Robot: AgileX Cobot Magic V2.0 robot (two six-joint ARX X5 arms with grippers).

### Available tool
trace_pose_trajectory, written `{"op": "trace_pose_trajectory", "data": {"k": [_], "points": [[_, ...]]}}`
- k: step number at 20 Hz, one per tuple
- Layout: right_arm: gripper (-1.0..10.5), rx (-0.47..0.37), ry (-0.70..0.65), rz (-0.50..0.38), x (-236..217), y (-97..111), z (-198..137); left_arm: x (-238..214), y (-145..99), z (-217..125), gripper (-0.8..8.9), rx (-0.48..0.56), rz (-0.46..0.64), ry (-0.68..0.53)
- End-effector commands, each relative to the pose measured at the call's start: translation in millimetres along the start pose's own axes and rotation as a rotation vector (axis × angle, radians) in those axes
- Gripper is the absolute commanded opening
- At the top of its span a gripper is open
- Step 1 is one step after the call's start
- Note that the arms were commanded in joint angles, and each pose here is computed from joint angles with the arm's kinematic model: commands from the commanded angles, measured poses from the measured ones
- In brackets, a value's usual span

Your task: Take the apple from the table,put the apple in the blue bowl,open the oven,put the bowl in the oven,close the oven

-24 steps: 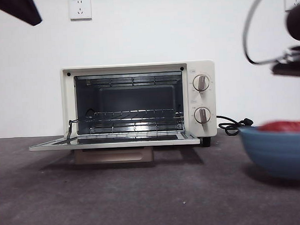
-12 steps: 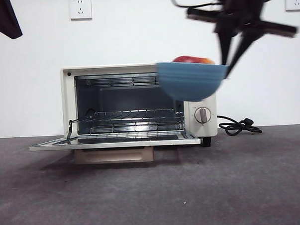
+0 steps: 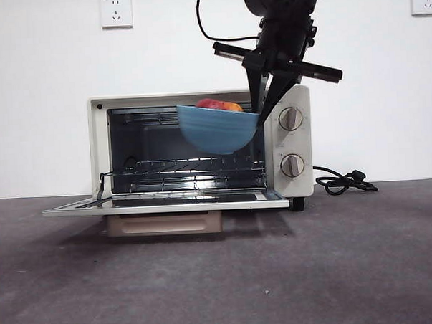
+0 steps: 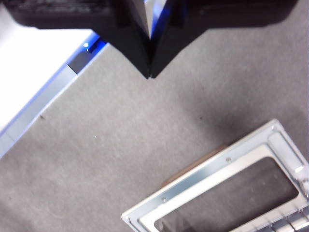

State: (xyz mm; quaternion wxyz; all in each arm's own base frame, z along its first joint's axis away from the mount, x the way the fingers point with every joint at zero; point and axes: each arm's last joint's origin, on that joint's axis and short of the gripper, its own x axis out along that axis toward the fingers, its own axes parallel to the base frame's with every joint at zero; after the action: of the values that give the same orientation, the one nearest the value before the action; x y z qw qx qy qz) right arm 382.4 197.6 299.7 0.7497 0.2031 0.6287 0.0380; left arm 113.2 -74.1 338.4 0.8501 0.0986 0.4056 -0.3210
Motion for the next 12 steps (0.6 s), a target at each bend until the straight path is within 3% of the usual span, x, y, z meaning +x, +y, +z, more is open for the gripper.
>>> {"op": "trace_pose_trajectory", "data": {"k": [1, 7, 12], "points": [[-0.1, 0.061, -0.014, 0.022, 5.7, 2.7, 5.1, -9.1, -2.0, -6.9, -0.06, -0.001, 0.000, -0.011], [-0.1, 0.188, -0.062, 0.055, 8.7, 0.0, 16.7, -31.7, -6.3, -25.6, -0.06, -0.006, 0.001, -0.052], [-0.1, 0.250, -0.088, 0.025, 18.7, -1.0, 20.7, -42.8, -8.5, -38.8, -0.06, -0.028, 0.001, -0.050]]}}
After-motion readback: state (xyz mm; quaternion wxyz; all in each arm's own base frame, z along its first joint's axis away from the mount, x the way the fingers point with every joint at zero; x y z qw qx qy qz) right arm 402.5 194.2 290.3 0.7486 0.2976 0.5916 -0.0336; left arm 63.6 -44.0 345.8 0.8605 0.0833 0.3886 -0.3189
